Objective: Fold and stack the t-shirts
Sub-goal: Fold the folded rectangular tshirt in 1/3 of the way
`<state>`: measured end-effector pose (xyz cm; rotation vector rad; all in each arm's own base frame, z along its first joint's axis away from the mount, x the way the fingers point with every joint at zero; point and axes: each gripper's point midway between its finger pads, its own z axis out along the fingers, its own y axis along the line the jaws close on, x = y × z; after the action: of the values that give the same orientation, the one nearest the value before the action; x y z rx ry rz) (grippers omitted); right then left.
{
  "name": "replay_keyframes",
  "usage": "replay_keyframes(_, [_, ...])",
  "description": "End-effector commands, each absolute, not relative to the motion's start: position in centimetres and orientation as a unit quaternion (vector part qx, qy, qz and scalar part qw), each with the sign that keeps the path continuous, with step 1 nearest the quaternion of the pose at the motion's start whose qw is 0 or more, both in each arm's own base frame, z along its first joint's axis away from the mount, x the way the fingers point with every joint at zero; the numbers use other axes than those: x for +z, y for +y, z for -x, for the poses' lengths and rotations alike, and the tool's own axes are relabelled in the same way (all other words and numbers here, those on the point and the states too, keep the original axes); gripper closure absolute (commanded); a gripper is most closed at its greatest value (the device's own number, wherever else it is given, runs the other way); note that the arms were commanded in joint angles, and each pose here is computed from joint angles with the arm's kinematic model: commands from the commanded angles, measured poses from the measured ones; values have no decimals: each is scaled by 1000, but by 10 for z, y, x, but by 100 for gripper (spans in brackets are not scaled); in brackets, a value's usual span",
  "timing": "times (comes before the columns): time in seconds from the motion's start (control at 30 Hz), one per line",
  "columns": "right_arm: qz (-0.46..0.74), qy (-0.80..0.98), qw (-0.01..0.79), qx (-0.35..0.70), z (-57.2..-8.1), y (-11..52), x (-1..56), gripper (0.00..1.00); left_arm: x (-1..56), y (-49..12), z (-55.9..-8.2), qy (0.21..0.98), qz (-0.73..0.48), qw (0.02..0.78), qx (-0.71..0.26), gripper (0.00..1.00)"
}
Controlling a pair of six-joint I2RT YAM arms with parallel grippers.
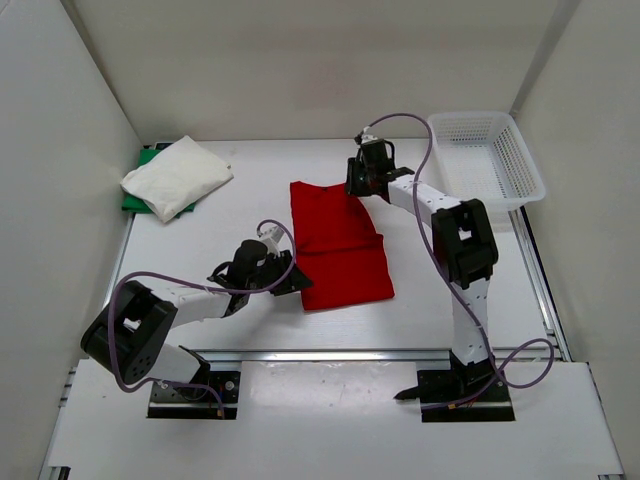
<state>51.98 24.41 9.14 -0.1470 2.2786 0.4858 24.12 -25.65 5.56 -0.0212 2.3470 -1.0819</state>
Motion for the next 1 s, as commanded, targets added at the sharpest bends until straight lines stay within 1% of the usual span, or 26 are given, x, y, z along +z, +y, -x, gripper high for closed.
replay_keyframes(0.0, [76, 912, 374, 147, -519, 242, 79, 78, 65, -256, -245, 865, 8, 287, -412, 58])
replay_keyframes(0.03, [79, 917, 363, 147, -514, 242, 74, 72, 64, -255, -246, 865, 7, 288, -411, 58])
replay_keyframes(0.2, [75, 917, 366, 140, -510, 234, 83, 59, 66, -252, -247, 863, 11, 289, -413, 58])
replay_keyframes(0.23, [74, 912, 379, 140, -512, 230, 94, 58, 66, -251, -247, 863, 14, 290, -412, 58])
replay_keyframes(0.27, [73, 904, 394, 147, -514, 225, 105, 57, 69, -251, -248, 862, 15, 293, -414, 58])
replay_keyframes(0.3, [64, 903, 399, 147, -513, 218, 109, 58, 72, -250, -250, 860, 15, 299, -413, 57])
replay_keyframes(0.33, [55, 900, 401, 165, -514, 214, 111, 69, 73, -250, -249, 860, 13, 297, -415, 58])
replay_keyframes(0.37, [47, 894, 408, 182, -517, 205, 121, 77, 74, -251, -249, 859, 10, 298, -416, 57])
replay_keyframes(0.4, [30, 892, 407, 193, -517, 196, 122, 78, 76, -251, -252, 858, 13, 303, -415, 57])
replay_keyframes(0.43, [20, 890, 407, 203, -519, 193, 119, 76, 75, -251, -251, 858, 14, 300, -416, 58])
replay_keyframes(0.47, [14, 888, 409, 210, -522, 187, 120, 71, 75, -253, -251, 859, 12, 301, -415, 57])
replay_keyframes(0.5, [8, 890, 401, 218, -526, 186, 112, 68, 73, -253, -250, 860, 12, 297, -415, 57])
replay_keyframes(0.53, [5, 884, 410, 225, -535, 184, 122, 61, 72, -252, -251, 860, 14, 297, -414, 57])
replay_keyframes(0.57, [2, 889, 397, 230, -537, 182, 111, 59, 70, -253, -249, 861, 13, 294, -414, 57])
replay_keyframes(0.77, [-14, 886, 380, 266, -557, 182, 101, 57, 63, -254, -247, 864, 14, 286, -413, 58])
replay_keyframes(0.8, [-17, 886, 376, 271, -559, 180, 96, 61, 62, -253, -248, 866, 14, 286, -411, 57])
replay_keyframes(0.87, [-12, 887, 368, 280, -559, 183, 94, 64, 64, -252, -249, 865, 13, 288, -410, 58])
replay_keyframes(0.97, [-9, 885, 358, 298, -549, 189, 86, 53, 62, -250, -251, 866, 16, 290, -407, 57])
